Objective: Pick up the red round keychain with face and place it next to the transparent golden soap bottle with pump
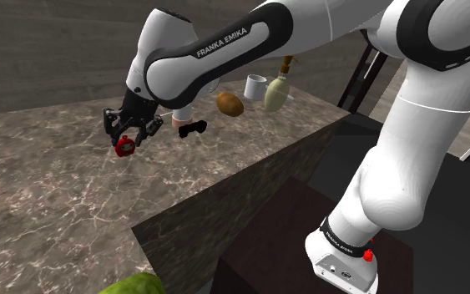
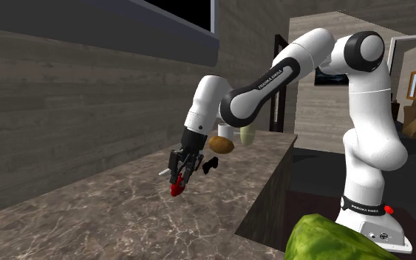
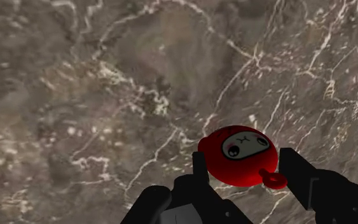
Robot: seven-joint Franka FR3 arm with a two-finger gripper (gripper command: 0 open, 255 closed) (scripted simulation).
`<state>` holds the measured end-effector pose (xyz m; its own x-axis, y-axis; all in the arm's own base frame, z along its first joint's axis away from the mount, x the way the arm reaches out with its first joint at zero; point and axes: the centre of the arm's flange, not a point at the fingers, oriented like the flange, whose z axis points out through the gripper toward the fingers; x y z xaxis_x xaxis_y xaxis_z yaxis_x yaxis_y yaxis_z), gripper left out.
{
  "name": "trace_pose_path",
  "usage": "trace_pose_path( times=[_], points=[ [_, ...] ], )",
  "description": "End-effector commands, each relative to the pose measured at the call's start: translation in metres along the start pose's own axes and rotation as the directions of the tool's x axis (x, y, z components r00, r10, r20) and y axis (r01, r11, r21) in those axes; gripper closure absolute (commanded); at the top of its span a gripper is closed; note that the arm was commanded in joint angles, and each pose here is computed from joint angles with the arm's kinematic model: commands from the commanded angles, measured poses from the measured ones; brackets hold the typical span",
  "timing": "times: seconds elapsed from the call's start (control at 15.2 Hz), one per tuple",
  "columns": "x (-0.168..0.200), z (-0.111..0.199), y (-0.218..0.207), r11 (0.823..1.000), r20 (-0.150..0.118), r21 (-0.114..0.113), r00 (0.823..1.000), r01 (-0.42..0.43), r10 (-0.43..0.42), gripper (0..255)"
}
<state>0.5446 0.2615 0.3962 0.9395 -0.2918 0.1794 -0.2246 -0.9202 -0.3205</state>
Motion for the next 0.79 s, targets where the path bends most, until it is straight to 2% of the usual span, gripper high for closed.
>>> trace_pose_path(
  times=[0.0,0.73],
  points=[
    [0.0,0.0,0.0,1.0,0.001,0.0,1.0,0.0,0.0,255],
    [0.009,-0.049,-0.017,1.0,0.001,0.0,1.0,0.0,0.0,255]
  ],
)
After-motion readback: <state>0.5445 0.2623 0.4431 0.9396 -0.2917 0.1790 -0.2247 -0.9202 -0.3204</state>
